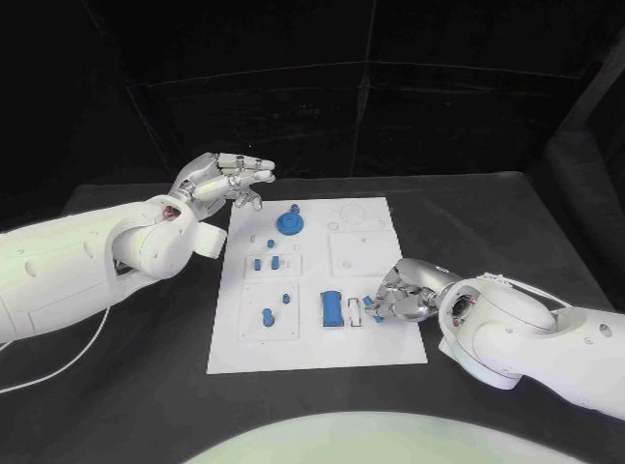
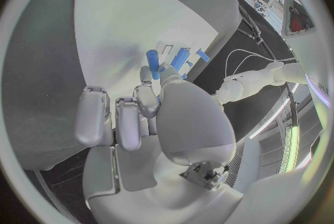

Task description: Assemble the parts on the task board

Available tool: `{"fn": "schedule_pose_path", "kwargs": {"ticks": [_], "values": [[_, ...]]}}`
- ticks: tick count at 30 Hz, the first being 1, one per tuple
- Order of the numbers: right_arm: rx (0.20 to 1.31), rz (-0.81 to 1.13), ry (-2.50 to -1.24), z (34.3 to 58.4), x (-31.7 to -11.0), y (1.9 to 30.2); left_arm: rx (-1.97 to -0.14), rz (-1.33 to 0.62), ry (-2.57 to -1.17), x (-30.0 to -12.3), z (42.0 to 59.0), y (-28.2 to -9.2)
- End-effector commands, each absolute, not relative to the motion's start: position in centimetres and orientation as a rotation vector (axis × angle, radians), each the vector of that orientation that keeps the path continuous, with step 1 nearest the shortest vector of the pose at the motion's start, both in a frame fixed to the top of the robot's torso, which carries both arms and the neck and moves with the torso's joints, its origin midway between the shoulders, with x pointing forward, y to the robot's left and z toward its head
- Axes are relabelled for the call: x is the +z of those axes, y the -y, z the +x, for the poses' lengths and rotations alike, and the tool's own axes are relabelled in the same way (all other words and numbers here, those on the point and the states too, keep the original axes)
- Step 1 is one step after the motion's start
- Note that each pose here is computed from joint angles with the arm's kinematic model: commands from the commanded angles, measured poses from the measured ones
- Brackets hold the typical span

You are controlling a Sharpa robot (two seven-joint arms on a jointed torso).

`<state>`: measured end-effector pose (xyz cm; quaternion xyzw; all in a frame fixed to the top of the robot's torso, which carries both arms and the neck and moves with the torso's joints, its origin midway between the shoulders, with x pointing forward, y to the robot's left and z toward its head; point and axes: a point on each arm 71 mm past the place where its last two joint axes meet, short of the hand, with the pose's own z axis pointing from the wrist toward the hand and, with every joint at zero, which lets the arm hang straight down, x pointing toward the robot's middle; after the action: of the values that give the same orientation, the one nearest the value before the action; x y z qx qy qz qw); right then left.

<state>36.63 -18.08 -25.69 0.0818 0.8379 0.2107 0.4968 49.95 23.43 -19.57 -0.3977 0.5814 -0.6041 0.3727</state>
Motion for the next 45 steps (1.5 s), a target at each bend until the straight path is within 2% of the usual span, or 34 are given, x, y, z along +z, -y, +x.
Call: {"fn": "schedule_pose_path", "kwargs": {"ticks": [1, 17, 29, 45], "values": [[0.535, 0.222, -2.021, 36.8, -25.7, 17.7, -1.563, -1.015, -1.492, -19.5, 49.9, -23.3], [0.56, 0.207, -2.063, 37.3, -26.4, 15.8, -1.565, -1.014, -1.491, -19.4, 49.9, -23.3], [0.535, 0.191, -2.099, 37.4, -26.7, 15.7, -1.565, -1.014, -1.493, -19.4, 49.9, -23.3], [0.535, 0.223, -2.054, 37.7, -26.5, 15.8, -1.566, -1.015, -1.495, -19.4, 49.8, -23.3]]}}
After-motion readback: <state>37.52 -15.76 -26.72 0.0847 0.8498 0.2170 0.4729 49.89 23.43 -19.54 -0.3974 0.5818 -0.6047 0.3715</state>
